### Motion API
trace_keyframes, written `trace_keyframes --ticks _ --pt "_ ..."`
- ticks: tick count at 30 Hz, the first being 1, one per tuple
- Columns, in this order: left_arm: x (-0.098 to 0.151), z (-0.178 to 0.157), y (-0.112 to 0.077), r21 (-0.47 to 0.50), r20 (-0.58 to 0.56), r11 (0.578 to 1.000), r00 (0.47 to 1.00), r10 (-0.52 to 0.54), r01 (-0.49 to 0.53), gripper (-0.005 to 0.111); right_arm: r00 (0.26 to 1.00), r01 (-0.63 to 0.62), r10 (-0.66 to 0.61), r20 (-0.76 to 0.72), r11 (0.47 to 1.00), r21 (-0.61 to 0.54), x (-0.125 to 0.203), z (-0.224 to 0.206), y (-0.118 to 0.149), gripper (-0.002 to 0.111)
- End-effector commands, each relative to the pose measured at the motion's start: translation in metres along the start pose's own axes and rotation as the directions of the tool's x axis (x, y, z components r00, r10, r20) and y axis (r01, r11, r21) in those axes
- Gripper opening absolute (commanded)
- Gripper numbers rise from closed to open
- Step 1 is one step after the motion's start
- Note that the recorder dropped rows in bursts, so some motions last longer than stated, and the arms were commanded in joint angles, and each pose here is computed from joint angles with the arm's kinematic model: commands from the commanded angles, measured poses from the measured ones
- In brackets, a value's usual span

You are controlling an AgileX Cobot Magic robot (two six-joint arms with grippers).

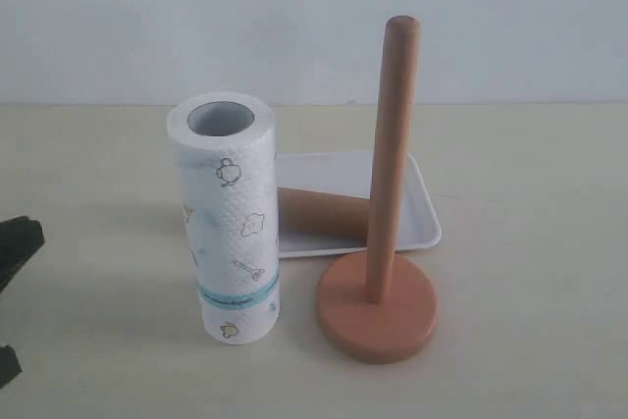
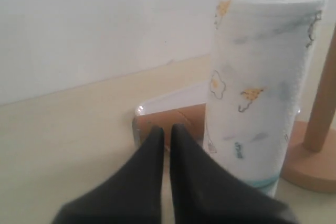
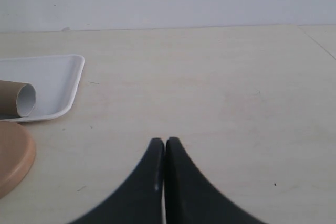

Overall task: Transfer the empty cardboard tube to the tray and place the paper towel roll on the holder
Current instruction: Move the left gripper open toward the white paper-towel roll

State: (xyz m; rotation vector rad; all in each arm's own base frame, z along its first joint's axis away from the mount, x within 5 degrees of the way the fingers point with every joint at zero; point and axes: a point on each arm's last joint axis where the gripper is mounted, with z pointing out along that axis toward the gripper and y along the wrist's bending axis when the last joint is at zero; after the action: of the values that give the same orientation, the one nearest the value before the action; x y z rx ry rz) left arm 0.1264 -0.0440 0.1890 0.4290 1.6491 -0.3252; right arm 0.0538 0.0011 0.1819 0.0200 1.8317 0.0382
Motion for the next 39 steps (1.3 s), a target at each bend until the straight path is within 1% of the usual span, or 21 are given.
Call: trace_keyframes --ticks 1,4,9,13,15,17,19,20,23,25,26,37,39 --pt "0.007 0.001 -0.008 0.093 -0.052 0.996 0.998 0.019 -0.014 0.004 1.000 0.002 -0.002 0.018 1.000 0.000 -0.001 0.000 0.000 0.000" --pt "0.006 0.006 -0.010 0.141 -0.013 0.990 1.000 -0.023 0.025 0.004 1.000 0.002 -0.002 0.018 1.000 0.000 -0.001 0.000 0.000 0.000" --pt "0.014 0.012 -0.011 0.171 -0.068 0.983 0.996 -0.059 0.070 0.004 1.000 0.002 -0.002 0.018 1.000 0.000 -0.001 0.000 0.000 0.000" --pt "0.015 0.014 -0.014 0.222 -0.057 0.972 0.996 -0.071 0.082 0.004 1.000 0.002 -0.002 0.018 1.000 0.000 -0.001 0.000 0.000 0.000" --pt "0.014 0.015 -0.015 0.239 -0.036 0.967 0.996 -0.083 0.090 0.011 1.000 0.002 -0.002 0.018 1.000 0.000 -0.001 0.000 0.000 0.000" --pt "0.012 0.015 -0.016 0.252 -0.015 0.963 0.995 -0.095 0.096 0.025 1.000 0.002 -0.002 0.018 1.000 0.000 -0.001 0.000 0.000 0.000" --pt "0.010 0.015 -0.017 0.262 0.001 0.959 0.993 -0.117 0.113 0.045 1.000 0.002 -0.002 0.018 1.000 0.000 -0.001 0.000 0.000 0.000" --pt "0.010 0.015 -0.017 0.265 0.007 0.957 0.993 -0.121 0.115 0.062 1.000 0.002 -0.002 0.018 1.000 0.000 -0.001 0.000 0.000 0.000" --pt "0.007 0.015 -0.017 0.266 0.031 0.955 0.989 -0.145 0.132 0.094 1.000 0.002 -0.002 0.018 1.000 0.000 -0.001 0.000 0.000 0.000" --pt "0.005 0.015 -0.018 0.281 0.051 0.949 0.985 -0.165 0.145 0.106 1.000 0.002 -0.002 0.018 1.000 0.000 -0.001 0.000 0.000 0.000" --pt "0.003 0.014 -0.018 0.293 0.069 0.945 0.982 -0.174 0.147 0.110 1.000 0.002 -0.002 0.018 1.000 0.000 -0.001 0.000 0.000 0.000" --pt "0.002 0.014 -0.019 0.301 0.074 0.943 0.982 -0.173 0.143 0.110 1.000 0.002 -0.002 0.018 1.000 0.000 -0.001 0.000 0.000 0.000" --pt "0.002 0.014 -0.019 0.299 0.082 0.947 0.985 -0.150 0.119 0.110 1.000 0.002 -0.002 0.018 1.000 0.000 -0.001 0.000 0.000 0.000"
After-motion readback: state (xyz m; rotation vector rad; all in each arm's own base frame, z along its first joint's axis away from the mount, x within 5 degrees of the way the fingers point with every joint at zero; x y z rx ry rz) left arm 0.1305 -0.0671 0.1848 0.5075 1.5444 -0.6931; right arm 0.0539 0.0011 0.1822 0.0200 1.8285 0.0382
